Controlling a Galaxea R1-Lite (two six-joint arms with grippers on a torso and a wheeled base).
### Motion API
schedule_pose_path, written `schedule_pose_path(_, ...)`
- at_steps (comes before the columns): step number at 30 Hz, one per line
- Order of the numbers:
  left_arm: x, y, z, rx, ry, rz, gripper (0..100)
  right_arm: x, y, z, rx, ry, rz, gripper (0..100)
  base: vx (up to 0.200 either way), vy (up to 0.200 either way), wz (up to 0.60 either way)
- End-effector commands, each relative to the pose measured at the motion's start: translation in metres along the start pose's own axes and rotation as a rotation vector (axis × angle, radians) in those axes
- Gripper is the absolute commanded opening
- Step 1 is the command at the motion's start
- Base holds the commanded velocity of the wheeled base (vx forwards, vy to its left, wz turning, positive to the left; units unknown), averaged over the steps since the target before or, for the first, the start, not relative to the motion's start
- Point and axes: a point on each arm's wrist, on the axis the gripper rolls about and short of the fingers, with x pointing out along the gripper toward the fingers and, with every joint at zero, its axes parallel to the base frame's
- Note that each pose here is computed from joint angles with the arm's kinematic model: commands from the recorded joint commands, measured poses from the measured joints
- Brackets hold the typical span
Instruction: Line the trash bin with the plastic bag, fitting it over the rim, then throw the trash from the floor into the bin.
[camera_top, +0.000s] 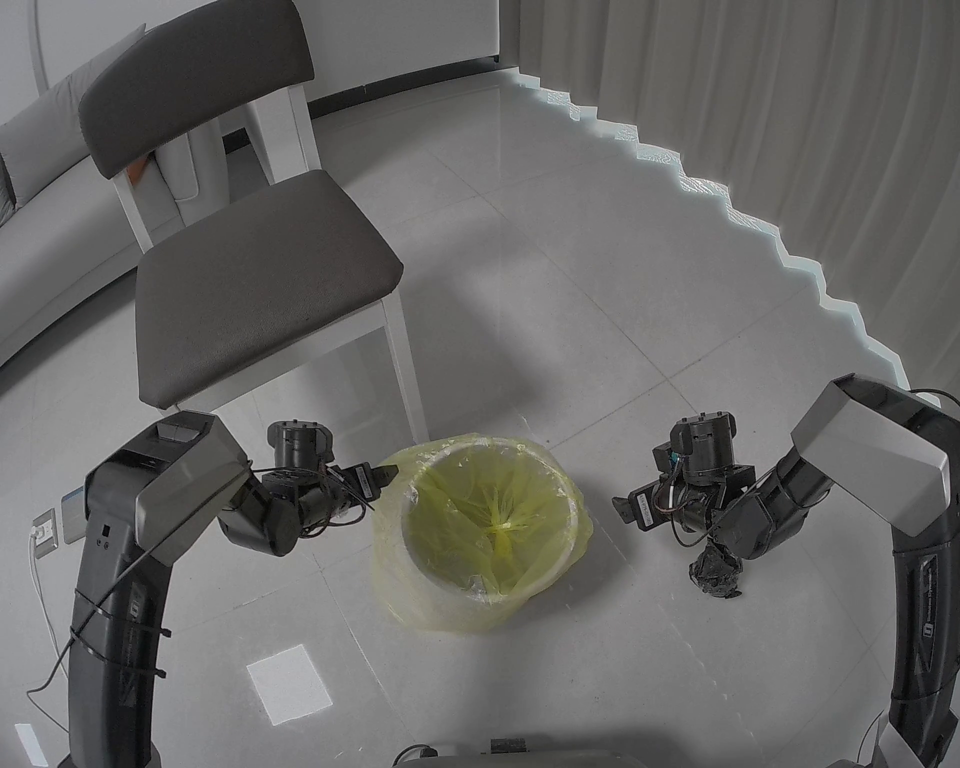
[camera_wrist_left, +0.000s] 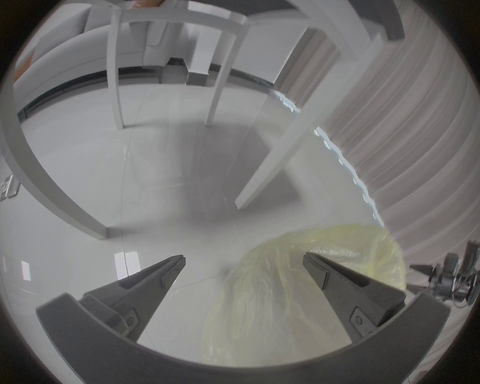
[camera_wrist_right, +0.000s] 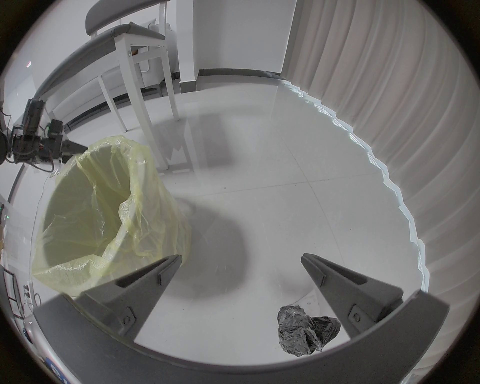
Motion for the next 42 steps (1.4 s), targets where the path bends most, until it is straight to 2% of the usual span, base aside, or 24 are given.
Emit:
schedule_pose_path(1,0.028,0.004,-0.026,0.036,0.085,0.029,100,0.002,0.001,0.0,-0.005,0.0,0.001,100,0.0,0.0,0.0)
schedule_pose_path(3,0.032,0.006,-0.031,0.051,0.109,0.059,100,0.006,0.002,-0.002,-0.007,0.003,0.002,100,0.0,0.0,0.0)
schedule_pose_path(10,0.031,0.006,-0.03,0.039,0.109,0.053,100,0.009,0.003,-0.003,-0.006,0.004,0.003,100,0.0,0.0,0.0)
schedule_pose_path(18,0.0,0.013,0.009,-0.044,0.05,0.061,100,0.007,0.002,-0.005,0.002,0.009,0.001,100,0.0,0.0,0.0)
schedule_pose_path(21,-0.022,0.023,0.03,-0.107,0.024,0.051,100,0.006,0.003,-0.007,0.003,0.015,0.003,100,0.0,0.0,0.0)
schedule_pose_path(24,-0.04,0.027,0.04,-0.165,0.032,0.02,100,0.004,0.005,-0.01,0.0,0.024,0.008,100,0.0,0.0,0.0)
schedule_pose_path(30,-0.051,0.028,0.023,-0.147,0.069,0.008,100,0.003,0.011,-0.017,-0.005,0.047,0.024,100,0.0,0.0,0.0)
schedule_pose_path(32,-0.052,0.025,0.008,-0.084,0.089,0.001,100,0.003,0.013,-0.018,-0.008,0.048,0.027,100,0.0,0.0,0.0)
schedule_pose_path(33,-0.052,0.025,0.008,-0.084,0.089,0.001,100,0.003,0.013,-0.018,-0.008,0.048,0.027,100,0.0,0.0,0.0)
schedule_pose_path(35,-0.047,0.022,-0.012,-0.023,0.113,-0.01,100,0.003,0.021,-0.018,-0.018,0.047,0.041,100,0.0,0.0,0.0)
schedule_pose_path(37,-0.044,0.021,-0.023,-0.008,0.115,-0.014,100,0.006,0.027,-0.02,-0.026,0.048,0.051,100,0.0,0.0,0.0)
schedule_pose_path(42,-0.046,0.015,-0.032,0.015,0.116,-0.017,100,0.018,0.044,-0.022,-0.048,0.043,0.076,100,0.0,0.0,0.0)
